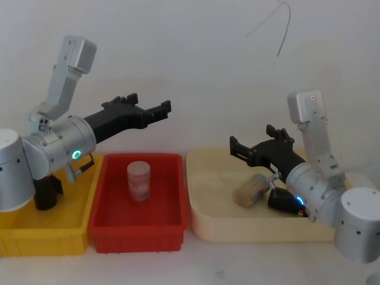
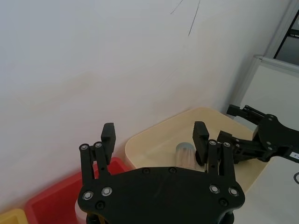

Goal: Pick up the garbage bag with the one hand and transfer it to the other hand.

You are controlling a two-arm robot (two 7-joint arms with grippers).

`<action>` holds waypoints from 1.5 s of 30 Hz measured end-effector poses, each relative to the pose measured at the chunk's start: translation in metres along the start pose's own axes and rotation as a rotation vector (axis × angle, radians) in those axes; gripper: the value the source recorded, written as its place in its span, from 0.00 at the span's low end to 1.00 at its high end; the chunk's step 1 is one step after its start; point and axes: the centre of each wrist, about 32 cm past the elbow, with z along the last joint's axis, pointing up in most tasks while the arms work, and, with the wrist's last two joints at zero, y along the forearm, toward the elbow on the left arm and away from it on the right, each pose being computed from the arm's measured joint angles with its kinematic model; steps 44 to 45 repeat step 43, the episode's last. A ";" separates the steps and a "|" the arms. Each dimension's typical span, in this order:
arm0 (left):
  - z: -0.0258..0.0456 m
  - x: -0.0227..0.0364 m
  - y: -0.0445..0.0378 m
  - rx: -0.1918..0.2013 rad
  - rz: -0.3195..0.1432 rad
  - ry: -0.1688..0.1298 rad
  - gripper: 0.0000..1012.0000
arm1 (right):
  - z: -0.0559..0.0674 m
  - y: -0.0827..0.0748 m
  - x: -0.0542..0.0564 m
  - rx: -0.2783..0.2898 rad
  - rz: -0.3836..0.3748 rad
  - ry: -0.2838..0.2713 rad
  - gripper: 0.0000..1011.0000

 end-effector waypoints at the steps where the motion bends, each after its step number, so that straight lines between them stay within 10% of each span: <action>1: 0.0000 0.0000 0.0000 0.000 0.000 0.000 0.99 | -0.002 -0.002 -0.001 0.010 -0.003 -0.006 0.99; 11: 0.0000 0.0000 0.0000 0.000 0.000 0.000 0.99 | -0.014 -0.016 -0.018 0.055 0.033 -0.030 0.99; 27: 0.0000 0.0000 0.0000 0.000 0.000 0.000 0.99 | -0.038 -0.053 -0.077 0.116 0.156 -0.032 0.99; 45: 0.0000 0.0000 0.0000 0.000 0.000 0.000 0.99 | -0.044 -0.067 -0.099 0.140 0.188 -0.020 0.99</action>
